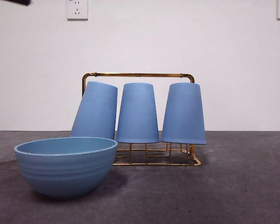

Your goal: Right arm lift cup from the cupboard, then place it on the right of the bowl

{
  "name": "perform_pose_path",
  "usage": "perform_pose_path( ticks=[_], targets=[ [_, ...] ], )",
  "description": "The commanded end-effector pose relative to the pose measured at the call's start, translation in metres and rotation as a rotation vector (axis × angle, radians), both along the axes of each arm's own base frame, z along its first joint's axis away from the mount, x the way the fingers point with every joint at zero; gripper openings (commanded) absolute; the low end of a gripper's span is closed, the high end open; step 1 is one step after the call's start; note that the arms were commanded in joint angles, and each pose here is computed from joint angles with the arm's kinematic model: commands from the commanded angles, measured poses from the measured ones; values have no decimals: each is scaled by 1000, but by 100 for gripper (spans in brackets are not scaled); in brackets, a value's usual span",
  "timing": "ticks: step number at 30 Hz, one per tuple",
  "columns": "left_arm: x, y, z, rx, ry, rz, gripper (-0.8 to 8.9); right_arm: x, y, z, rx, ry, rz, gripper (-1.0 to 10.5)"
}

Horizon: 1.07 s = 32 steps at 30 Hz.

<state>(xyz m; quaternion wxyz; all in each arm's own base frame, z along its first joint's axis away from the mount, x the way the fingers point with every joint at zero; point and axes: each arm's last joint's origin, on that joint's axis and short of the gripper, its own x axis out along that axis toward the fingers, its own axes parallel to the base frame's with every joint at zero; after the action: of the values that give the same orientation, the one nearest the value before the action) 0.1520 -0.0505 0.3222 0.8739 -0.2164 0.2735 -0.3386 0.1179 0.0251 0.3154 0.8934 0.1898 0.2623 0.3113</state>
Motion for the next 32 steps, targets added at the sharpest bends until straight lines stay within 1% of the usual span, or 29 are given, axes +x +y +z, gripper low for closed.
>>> perform_pose_path(
  ticks=[1,4,7,9,11,12,13,15,16,18,19,20,26,29,32],
  targets=[
    [7,-8,9,29,-16,-129,8,6,3,7,-53,-30,58,7],
    [14,-14,9,49,-29,-211,8,11,7,7,-58,-24,108,7],
    [18,-16,6,93,-66,-243,8,15,9,5,-70,-11,113,7],
    [20,-17,4,104,-68,-250,12,16,9,4,-70,-3,117,8],
    [21,-17,3,107,-64,-247,63,16,9,4,-71,-3,114,30],
    [21,-17,3,109,-63,-243,97,16,9,4,-72,-3,113,66],
    [22,-17,3,111,-64,-239,154,16,9,4,-73,-3,112,137],
    [22,-17,3,113,-68,-235,300,16,9,4,-73,-3,112,297],
    [22,-17,3,113,-68,-235,390,16,9,4,-73,-3,115,386],
    [22,-17,3,112,-68,-236,502,16,10,4,-73,-5,119,487],
    [22,-17,3,112,-68,-236,538,16,11,4,-70,-9,125,522],
    [22,-17,3,112,-68,-236,547,16,12,5,-68,-18,133,540],
    [22,-17,3,113,-68,-236,545,17,17,6,-41,-7,156,541],
    [22,-17,3,113,-68,-236,545,27,23,7,-11,57,153,542],
    [22,-17,3,112,-66,-235,544,44,33,12,-20,124,168,541]
  ],
)
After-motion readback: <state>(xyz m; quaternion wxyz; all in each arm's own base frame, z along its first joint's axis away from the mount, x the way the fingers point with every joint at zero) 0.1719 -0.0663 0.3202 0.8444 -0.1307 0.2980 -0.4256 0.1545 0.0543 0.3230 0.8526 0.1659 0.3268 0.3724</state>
